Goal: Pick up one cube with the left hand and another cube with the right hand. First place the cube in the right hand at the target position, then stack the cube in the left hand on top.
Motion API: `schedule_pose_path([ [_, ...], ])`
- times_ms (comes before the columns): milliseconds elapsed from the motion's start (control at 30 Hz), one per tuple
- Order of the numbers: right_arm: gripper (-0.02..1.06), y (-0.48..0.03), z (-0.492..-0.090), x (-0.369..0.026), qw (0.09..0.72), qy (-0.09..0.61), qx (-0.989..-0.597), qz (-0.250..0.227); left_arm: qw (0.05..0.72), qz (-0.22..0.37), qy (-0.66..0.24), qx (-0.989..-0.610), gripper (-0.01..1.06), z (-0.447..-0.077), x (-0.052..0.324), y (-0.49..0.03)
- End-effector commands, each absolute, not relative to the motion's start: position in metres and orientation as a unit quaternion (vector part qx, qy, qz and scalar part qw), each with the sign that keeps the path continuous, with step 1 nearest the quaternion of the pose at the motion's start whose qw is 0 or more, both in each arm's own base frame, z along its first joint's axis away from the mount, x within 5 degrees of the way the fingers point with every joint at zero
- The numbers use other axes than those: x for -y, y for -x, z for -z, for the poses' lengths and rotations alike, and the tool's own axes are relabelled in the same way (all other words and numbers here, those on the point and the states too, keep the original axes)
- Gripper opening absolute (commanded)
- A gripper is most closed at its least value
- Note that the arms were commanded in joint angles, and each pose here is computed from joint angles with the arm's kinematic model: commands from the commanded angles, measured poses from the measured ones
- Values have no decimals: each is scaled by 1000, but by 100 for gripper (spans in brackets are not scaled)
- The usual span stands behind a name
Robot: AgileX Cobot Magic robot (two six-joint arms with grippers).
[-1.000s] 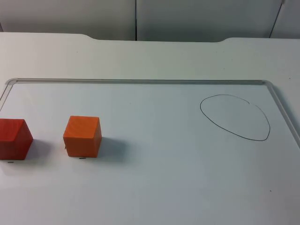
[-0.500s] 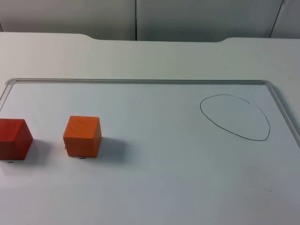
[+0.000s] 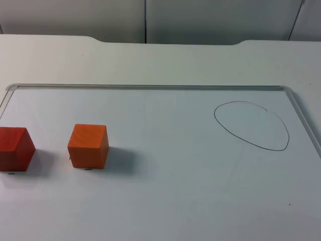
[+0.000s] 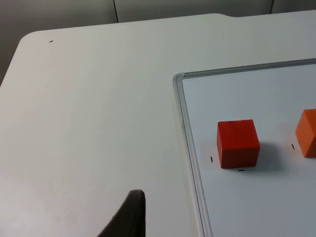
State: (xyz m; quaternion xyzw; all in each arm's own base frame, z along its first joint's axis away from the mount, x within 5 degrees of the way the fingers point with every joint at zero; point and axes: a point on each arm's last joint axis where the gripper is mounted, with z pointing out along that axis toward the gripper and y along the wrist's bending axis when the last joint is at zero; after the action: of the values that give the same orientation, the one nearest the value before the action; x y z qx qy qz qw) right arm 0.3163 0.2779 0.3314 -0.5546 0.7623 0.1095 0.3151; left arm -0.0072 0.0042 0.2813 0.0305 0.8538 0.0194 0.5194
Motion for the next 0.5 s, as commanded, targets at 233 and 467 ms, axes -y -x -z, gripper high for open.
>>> schedule_pose_path([
  [233, 103, -309, -260, -335, 215, 663, -715, -54, 519, -17, -29, -854, 105, -279, -4, 7],
  [467, 103, -309, -213, -354, 173, 691, -701, -42, 519, -17, -29, -854, 105, -279, -4, 7],
])
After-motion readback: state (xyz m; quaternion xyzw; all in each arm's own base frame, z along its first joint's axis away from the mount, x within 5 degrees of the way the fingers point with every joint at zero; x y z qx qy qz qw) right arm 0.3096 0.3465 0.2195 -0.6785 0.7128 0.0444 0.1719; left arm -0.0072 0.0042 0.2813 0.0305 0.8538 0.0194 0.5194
